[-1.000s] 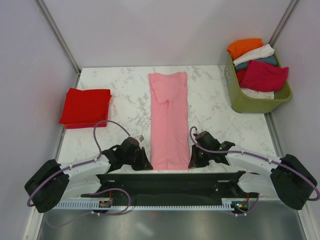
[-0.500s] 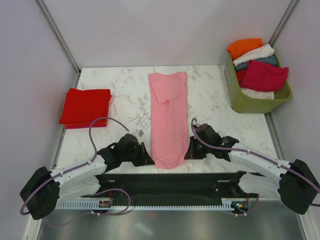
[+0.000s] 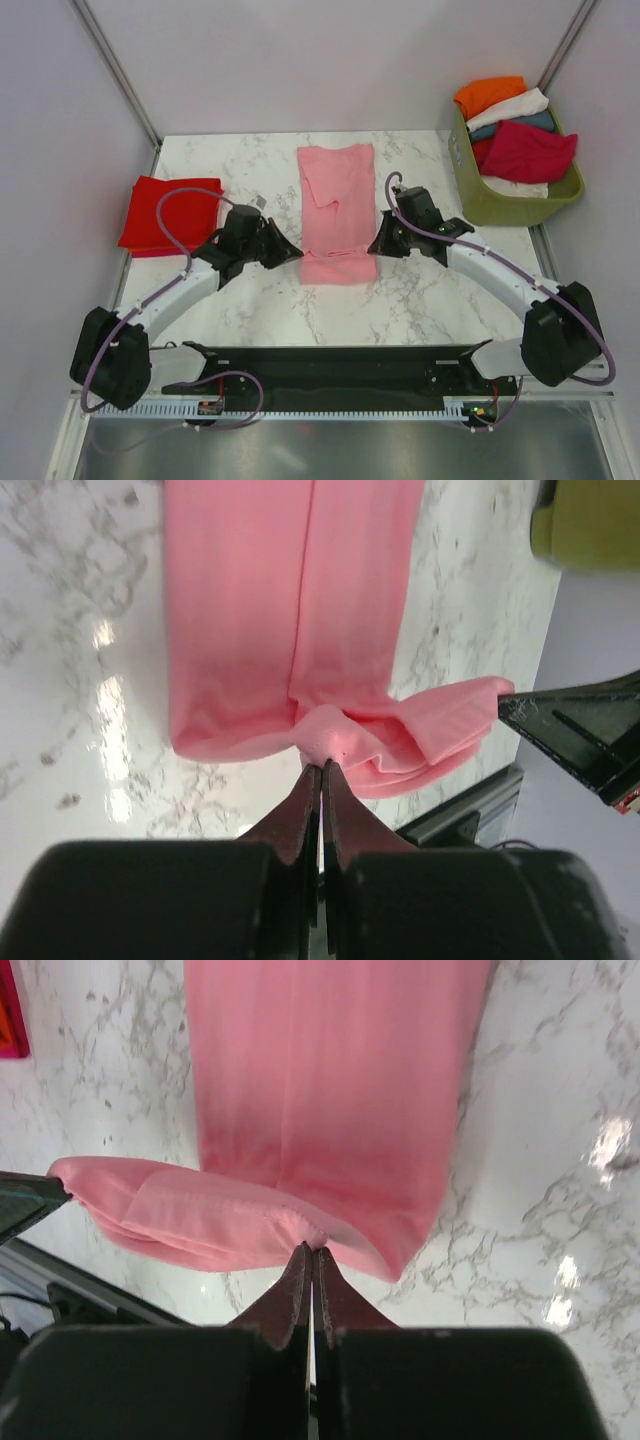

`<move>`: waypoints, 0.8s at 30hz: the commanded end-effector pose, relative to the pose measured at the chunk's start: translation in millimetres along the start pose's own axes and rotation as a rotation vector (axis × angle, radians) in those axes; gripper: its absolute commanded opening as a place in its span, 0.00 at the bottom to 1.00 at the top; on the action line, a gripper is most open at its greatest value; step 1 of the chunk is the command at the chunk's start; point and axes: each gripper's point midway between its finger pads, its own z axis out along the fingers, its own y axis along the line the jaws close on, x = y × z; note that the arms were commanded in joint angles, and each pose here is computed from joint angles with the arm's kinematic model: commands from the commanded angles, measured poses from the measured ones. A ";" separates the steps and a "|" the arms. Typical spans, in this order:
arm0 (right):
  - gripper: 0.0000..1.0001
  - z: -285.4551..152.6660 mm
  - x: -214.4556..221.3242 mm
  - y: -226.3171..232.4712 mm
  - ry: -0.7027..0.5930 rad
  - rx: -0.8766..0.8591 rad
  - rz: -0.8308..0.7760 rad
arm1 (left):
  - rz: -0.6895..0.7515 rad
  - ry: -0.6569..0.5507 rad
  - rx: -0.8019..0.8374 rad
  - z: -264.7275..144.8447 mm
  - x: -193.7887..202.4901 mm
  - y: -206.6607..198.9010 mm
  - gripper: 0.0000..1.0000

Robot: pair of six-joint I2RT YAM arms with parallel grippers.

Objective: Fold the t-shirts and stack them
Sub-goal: Fold the tshirt

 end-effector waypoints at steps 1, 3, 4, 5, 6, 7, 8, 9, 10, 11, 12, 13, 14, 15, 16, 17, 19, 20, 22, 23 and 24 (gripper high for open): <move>0.00 9.0 -43.7 -2.0 -0.064 0.026 -0.010 | 0.047 -0.044 0.035 7.6 -40.8 -19.5 0.02; 0.00 15.6 -55.3 -5.8 -0.072 0.042 0.000 | 0.032 -0.027 0.012 24.9 -49.4 -13.7 0.02; 0.00 22.0 -65.9 -7.4 -0.079 0.050 0.010 | 0.027 -0.043 0.019 27.6 -62.4 -19.0 0.02; 0.00 25.9 -69.8 -8.6 -0.078 0.057 0.013 | 0.015 -0.027 -0.002 39.6 -64.8 -12.0 0.02; 0.00 30.6 -73.5 -11.0 -0.076 0.065 0.016 | 0.011 -0.029 -0.004 43.7 -69.6 -11.8 0.02; 0.00 38.5 -81.6 -15.3 -0.076 0.078 0.028 | 0.010 -0.047 0.005 45.6 -80.8 -17.3 0.02; 0.00 42.8 -85.3 -17.4 -0.072 0.081 0.035 | 0.005 -0.049 0.002 50.6 -84.2 -16.8 0.02; 0.00 46.8 -87.9 -19.5 -0.065 0.083 0.039 | -0.003 -0.057 0.009 57.8 -91.6 -19.9 0.02; 0.00 54.6 -93.9 -25.3 -0.060 0.092 0.053 | -0.006 -0.057 0.003 62.9 -95.0 -18.4 0.02; 0.00 58.2 -96.4 -27.7 -0.056 0.094 0.061 | -0.008 -0.051 0.002 67.4 -96.7 -18.7 0.02; 0.00 62.2 -98.6 -28.9 -0.049 0.091 0.065 | -0.012 -0.043 -0.004 77.2 -100.7 -17.6 0.02; 0.00 69.4 -104.1 -35.0 -0.045 0.098 0.077 | -0.016 -0.041 -0.011 81.4 -102.9 -15.6 0.02; 0.00 72.5 -106.5 -37.1 -0.040 0.096 0.084 | -0.023 -0.035 -0.009 85.0 -104.1 -15.6 0.02; 0.00 74.6 -109.0 -38.4 -0.038 0.094 0.091 | -0.033 -0.019 -0.010 92.8 -105.3 -14.2 0.02; 0.00 79.6 -112.8 -43.1 -0.034 0.097 0.104 | -0.036 -0.015 -0.011 96.1 -106.4 -13.2 0.02; 0.00 81.6 -115.2 -45.6 -0.035 0.099 0.109 | -0.037 -0.014 -0.012 99.1 -108.1 -12.7 0.02; 0.00 86.3 -122.2 -50.0 -0.039 0.100 0.117 | -0.047 -0.014 -0.021 105.7 -112.2 -8.8 0.02; 0.00 88.1 -124.9 -50.6 -0.039 0.096 0.121 | -0.051 -0.014 -0.029 107.7 -113.4 -6.0 0.02; 0.00 95.1 -129.9 -52.0 -0.034 0.091 0.123 | -0.062 -0.015 -0.044 114.3 -116.3 1.2 0.02; 0.00 97.0 -131.4 -52.7 -0.031 0.086 0.128 | -0.065 -0.011 -0.045 116.4 -116.6 2.4 0.02; 0.00 99.1 -131.9 -52.4 -0.027 0.083 0.128 | -0.067 -0.008 -0.041 118.5 -118.7 1.8 0.02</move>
